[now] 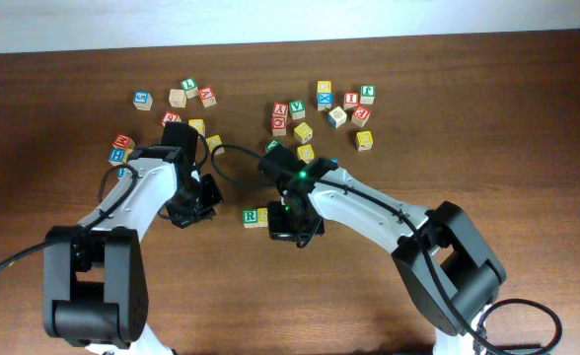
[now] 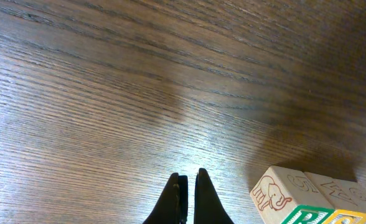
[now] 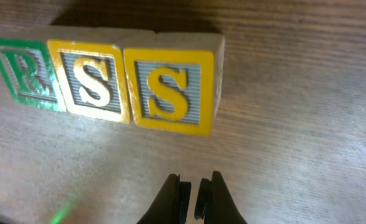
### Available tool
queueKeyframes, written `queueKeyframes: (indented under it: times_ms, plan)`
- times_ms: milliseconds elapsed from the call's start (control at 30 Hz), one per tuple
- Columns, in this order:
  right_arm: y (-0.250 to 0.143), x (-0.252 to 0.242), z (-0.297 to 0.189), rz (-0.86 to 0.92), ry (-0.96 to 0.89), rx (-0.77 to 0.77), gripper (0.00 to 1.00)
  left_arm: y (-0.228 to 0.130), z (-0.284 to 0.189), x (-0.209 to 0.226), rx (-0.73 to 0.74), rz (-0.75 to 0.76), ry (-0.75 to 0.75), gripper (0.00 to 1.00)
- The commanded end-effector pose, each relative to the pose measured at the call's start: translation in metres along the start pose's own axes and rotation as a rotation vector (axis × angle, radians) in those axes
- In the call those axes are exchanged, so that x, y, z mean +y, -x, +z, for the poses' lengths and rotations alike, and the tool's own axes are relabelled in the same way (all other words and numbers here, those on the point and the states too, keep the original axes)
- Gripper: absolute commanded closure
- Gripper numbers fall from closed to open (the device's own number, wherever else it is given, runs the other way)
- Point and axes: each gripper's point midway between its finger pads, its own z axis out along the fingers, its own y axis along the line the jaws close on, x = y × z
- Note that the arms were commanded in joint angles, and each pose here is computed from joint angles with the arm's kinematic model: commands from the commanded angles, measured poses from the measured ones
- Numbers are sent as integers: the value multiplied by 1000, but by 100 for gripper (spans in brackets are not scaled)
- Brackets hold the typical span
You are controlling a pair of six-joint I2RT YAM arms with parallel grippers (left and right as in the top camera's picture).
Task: Spell out RSS
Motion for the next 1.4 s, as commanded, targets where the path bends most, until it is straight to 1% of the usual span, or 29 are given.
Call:
queueKeyframes:
  times_ms: [0, 67, 200, 367, 533, 733, 833, 1000, 1367]
  plan:
    - [16, -3, -31, 25, 10, -78, 96, -4, 7, 5, 26, -17, 16, 100]
    - [26, -21, -34, 60, -29, -98, 96, -4, 7, 5, 27, -17, 18, 100]
    - [36, -29, -37, 60, -23, -113, 96, -4, 7, 6, 26, -17, 21, 100]
    - [39, -28, -31, 49, -22, -119, 96, -5, 7, 6, 28, -17, 21, 100]
    - [38, -29, -7, 47, -35, -79, 96, -6, 7, 6, 34, -18, 22, 100]
    - [41, -23, -6, 41, -4, -83, 96, -19, 13, 1, 62, 11, 25, 100]
    - [42, -21, -6, 38, 4, -88, 96, -28, 22, -7, 70, 38, 3, 100]
    - [42, -21, -5, 38, 3, -86, 96, -32, 33, -18, 57, 69, -45, 100]
    - [42, -17, -5, 46, 27, -81, 96, -25, 33, -34, 31, 83, -123, 100]
